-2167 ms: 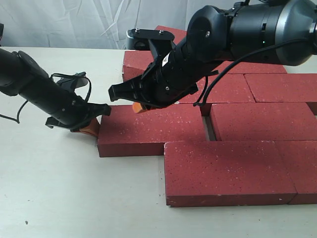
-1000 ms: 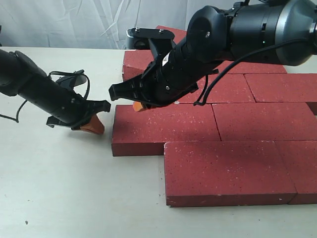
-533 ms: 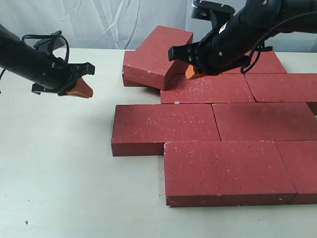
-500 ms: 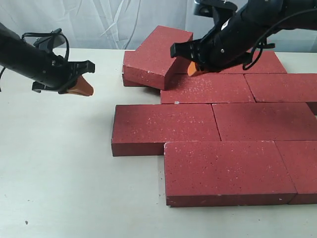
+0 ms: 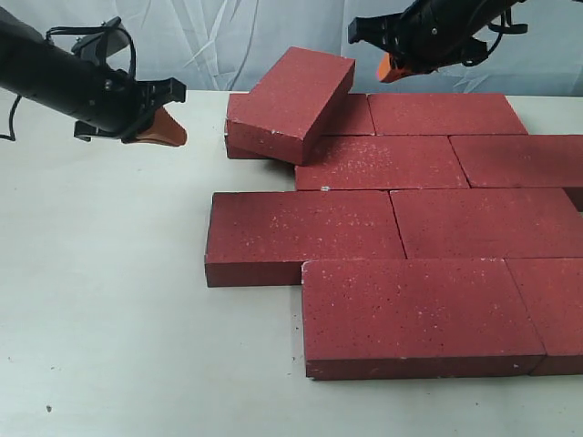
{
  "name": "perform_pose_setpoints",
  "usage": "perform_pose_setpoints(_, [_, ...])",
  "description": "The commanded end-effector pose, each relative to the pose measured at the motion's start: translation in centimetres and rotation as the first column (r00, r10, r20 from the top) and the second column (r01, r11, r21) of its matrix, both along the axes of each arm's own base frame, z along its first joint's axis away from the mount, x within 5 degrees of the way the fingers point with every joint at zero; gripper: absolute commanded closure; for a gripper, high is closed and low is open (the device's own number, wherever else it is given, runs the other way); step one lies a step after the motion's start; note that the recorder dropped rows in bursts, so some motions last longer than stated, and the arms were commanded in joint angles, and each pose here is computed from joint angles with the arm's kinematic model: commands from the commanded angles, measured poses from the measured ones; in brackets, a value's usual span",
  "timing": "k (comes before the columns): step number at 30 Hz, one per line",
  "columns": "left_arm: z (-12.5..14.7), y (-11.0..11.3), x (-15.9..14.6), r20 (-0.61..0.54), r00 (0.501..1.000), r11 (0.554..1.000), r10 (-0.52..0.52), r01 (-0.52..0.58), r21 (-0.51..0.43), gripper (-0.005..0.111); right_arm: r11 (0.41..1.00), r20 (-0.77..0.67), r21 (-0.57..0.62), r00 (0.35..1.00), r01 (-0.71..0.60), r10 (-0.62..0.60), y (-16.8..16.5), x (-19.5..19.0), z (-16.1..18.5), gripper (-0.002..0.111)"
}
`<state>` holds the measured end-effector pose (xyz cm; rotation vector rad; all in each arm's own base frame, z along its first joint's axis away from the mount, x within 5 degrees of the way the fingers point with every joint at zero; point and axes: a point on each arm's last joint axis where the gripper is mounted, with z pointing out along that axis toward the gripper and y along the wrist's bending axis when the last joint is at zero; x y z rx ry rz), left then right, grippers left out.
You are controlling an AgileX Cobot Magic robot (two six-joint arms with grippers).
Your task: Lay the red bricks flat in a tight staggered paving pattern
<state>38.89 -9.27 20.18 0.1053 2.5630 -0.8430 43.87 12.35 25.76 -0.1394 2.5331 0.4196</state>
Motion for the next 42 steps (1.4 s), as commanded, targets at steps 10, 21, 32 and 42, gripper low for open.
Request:
perform_pose_setpoints(10, [0.9, -4.6, -0.3, 0.057, 0.998, 0.999, 0.039, -0.037, -0.037, 0.107, 0.987, 0.026, 0.148, 0.998, 0.055, -0.060, -3.8, 7.5, -1.6, 0.109])
perform_pose_setpoints(21, [1.2, -6.7, 0.1, 0.111, 0.979, 0.984, 0.171, -0.163, -0.079, 0.107, 0.958, 0.115, 0.286, 0.991, 0.033, -0.068, -3.3, 12.5, -5.2, 0.109])
perform_pose_setpoints(32, [-3.0, -7.9, 1.3, -0.031, 0.977, 0.969, 0.210, -0.212, -0.125, 0.107, 0.924, 0.246, 0.361, 0.943, 0.127, -0.226, -3.8, 15.3, -8.4, 0.109])
perform_pose_setpoints(42, [-3.8, -8.2, 3.0, 0.000, 0.972, 0.965, 0.236, -0.235, -0.114, 0.107, 0.875, 0.272, 0.436, 0.897, 0.209, -0.350, -4.3, 16.4, -11.0, 0.109])
